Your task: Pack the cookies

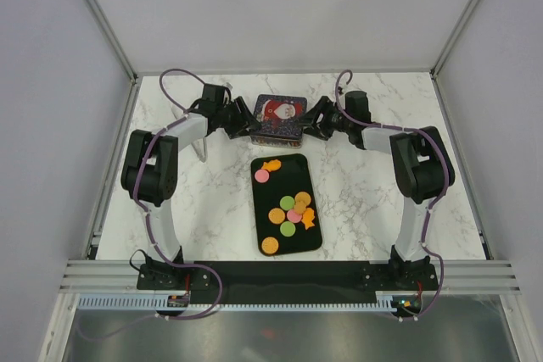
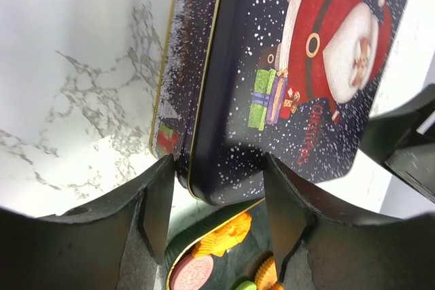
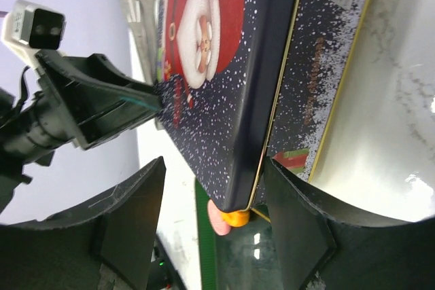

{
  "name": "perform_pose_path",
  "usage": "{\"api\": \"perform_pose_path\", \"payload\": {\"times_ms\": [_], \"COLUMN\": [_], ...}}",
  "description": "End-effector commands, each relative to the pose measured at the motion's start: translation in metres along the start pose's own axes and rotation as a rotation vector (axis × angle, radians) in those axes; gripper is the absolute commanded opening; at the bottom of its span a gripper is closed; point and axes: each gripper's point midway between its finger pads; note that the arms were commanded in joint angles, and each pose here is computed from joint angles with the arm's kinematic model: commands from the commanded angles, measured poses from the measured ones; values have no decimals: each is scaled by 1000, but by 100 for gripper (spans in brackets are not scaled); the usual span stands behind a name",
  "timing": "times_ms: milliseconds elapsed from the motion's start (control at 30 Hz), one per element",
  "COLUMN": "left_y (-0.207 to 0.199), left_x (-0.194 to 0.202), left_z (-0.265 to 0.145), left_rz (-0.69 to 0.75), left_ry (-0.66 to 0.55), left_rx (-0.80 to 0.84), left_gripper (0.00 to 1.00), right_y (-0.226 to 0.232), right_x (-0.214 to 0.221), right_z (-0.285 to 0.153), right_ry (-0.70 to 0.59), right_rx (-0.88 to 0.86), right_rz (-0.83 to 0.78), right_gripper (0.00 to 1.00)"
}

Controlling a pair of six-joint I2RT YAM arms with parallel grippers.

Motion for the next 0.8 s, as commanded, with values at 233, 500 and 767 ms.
{"api": "perform_pose_path", "payload": {"times_ms": [233, 500, 767], "left_y": [6, -5, -13], "left_x": [17, 21, 14], "left_z": [11, 15, 13], "left_rz": [99, 131, 141], "left_ry": [35, 46, 41], "left_rx": [-120, -115, -99], "left_gripper": [58, 58, 59], "right_y": [71, 91, 51], "right_x": [31, 43, 70], "right_z": [-8, -16, 4], "right_ry": [171, 228, 243], "right_rx": [-288, -451, -176], "right_rz": [-18, 39, -132], "right_gripper": [66, 62, 64]}}
Point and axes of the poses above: each gripper's point midway between its finger pads, its own z axis out along the fingers, its own y axis along the line the jaws close on, x = y × z, and after that the axes turned 6 degrees about z, right-handed
